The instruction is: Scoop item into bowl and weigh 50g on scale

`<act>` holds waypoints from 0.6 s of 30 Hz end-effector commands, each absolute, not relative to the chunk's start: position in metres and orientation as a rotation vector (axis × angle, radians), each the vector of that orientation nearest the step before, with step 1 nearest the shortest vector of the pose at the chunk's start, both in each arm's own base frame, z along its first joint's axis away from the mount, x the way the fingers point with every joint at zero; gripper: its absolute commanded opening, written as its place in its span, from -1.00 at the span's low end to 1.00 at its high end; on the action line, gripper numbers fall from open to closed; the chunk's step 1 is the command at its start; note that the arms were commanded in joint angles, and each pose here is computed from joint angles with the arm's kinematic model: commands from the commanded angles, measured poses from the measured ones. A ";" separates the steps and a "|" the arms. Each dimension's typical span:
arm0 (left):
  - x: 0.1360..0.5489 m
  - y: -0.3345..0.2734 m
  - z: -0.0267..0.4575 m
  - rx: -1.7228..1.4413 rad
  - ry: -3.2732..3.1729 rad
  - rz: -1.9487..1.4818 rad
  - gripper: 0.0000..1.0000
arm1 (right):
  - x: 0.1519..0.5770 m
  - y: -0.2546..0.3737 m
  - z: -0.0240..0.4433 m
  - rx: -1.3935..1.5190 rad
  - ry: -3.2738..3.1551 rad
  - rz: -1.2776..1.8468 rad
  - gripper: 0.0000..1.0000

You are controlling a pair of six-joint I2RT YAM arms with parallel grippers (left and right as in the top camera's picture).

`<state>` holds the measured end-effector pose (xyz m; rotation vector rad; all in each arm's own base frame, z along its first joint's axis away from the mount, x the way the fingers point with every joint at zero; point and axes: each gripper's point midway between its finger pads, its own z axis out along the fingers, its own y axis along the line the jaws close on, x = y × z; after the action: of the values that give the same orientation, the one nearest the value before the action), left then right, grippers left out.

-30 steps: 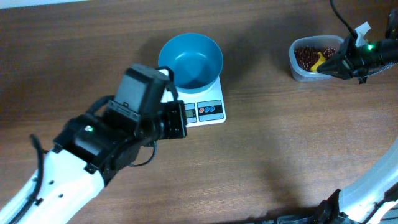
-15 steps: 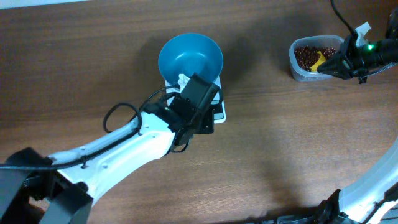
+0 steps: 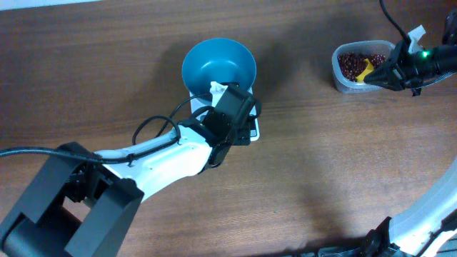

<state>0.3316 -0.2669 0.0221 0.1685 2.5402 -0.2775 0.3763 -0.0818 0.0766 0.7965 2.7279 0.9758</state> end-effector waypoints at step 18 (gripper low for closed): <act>0.305 -0.192 0.217 0.041 2.195 -0.238 -0.93 | 0.382 -0.080 0.070 0.759 2.712 0.994 -0.92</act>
<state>0.2955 -0.2341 0.1896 0.1609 2.3101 -0.4494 0.3815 -0.0845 0.0764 0.7772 2.7090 0.9615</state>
